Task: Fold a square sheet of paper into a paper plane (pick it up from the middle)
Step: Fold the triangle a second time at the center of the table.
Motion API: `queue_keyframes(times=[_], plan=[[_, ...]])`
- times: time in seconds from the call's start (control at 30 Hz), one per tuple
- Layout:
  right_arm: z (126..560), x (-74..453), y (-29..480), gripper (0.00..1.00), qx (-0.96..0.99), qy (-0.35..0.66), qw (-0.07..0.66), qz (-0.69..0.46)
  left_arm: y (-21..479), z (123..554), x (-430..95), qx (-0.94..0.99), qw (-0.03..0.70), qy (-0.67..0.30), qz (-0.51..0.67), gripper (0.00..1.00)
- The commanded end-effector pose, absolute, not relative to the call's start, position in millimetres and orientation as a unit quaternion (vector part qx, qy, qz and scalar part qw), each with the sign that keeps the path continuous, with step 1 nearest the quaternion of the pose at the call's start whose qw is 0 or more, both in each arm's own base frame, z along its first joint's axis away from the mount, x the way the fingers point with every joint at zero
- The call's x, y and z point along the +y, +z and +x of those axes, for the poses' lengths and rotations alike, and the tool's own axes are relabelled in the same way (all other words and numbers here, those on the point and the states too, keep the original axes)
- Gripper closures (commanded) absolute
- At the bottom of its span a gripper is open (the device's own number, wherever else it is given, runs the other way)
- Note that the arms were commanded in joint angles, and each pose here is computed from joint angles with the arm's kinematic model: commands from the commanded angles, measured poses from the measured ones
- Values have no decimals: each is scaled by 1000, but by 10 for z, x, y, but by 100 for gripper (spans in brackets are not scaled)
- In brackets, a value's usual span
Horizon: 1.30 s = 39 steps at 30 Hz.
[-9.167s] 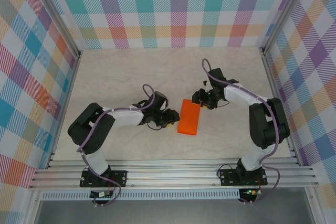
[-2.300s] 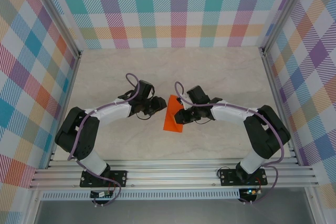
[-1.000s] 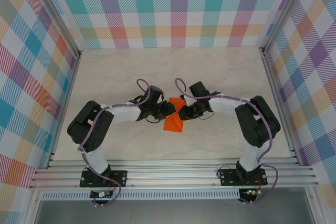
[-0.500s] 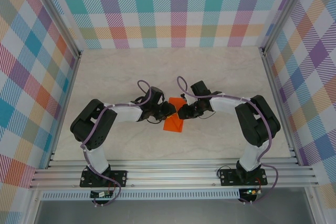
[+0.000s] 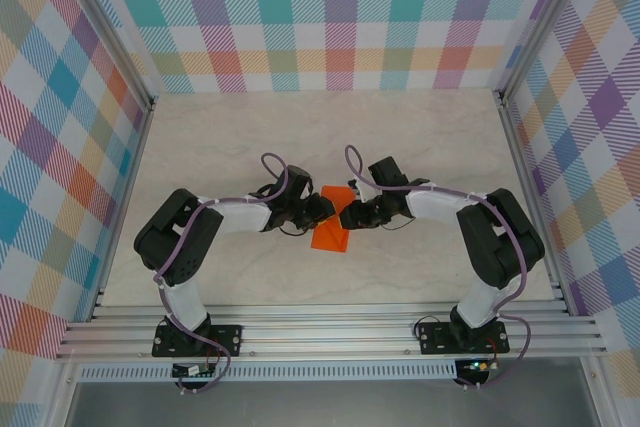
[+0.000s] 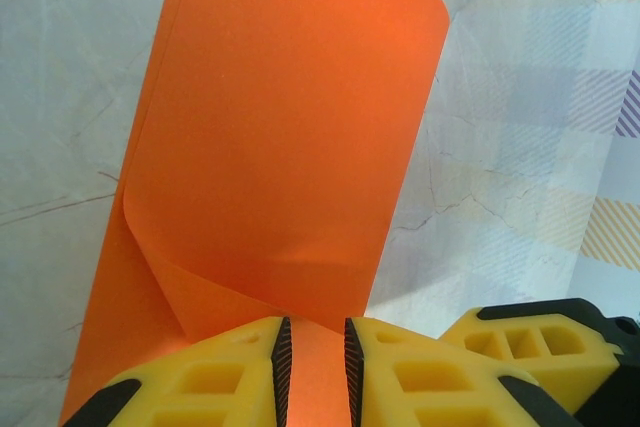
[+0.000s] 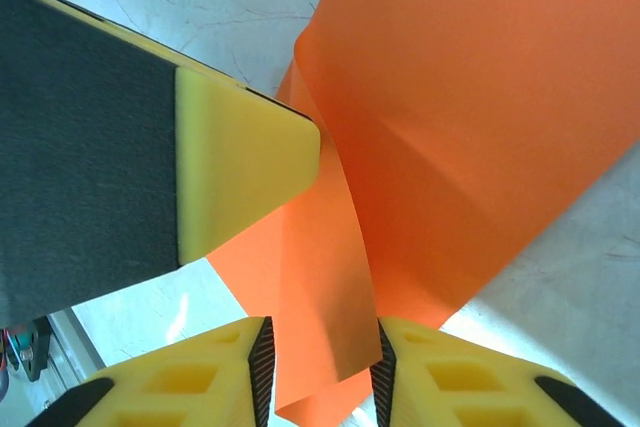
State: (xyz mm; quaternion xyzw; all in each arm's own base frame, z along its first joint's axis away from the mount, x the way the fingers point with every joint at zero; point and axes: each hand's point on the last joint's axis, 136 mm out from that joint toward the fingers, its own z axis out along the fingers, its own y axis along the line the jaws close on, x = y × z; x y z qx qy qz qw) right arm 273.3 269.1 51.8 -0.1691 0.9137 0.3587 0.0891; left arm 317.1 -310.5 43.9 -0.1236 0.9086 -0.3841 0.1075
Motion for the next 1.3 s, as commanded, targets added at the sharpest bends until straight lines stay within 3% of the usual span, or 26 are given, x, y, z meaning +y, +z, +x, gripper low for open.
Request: queue_keyframes(times=[0.0, 0.17, 0.33, 0.63, 1.27], plan=[[2736, 2703, 584, 70, 908, 372, 94, -167, 413, 3148, -3110, 909, 111, -382, -124, 76], [2807, 2645, 530, 86, 916, 355, 97, -158, 426, 3148, -3113, 909, 111, -383, -123, 76], [2896, 2658, 550, 91, 913, 359, 99, -163, 477, 3145, -3124, 906, 115, -390, -118, 75], [2978, 2672, 457, 92, 913, 356, 82, -179, 641, 3136, -3090, 901, 139, -398, -104, 68], [2887, 2594, 386, 89, 919, 339, 67, -191, 743, 3055, -3233, 896, 133, -417, -73, 65]])
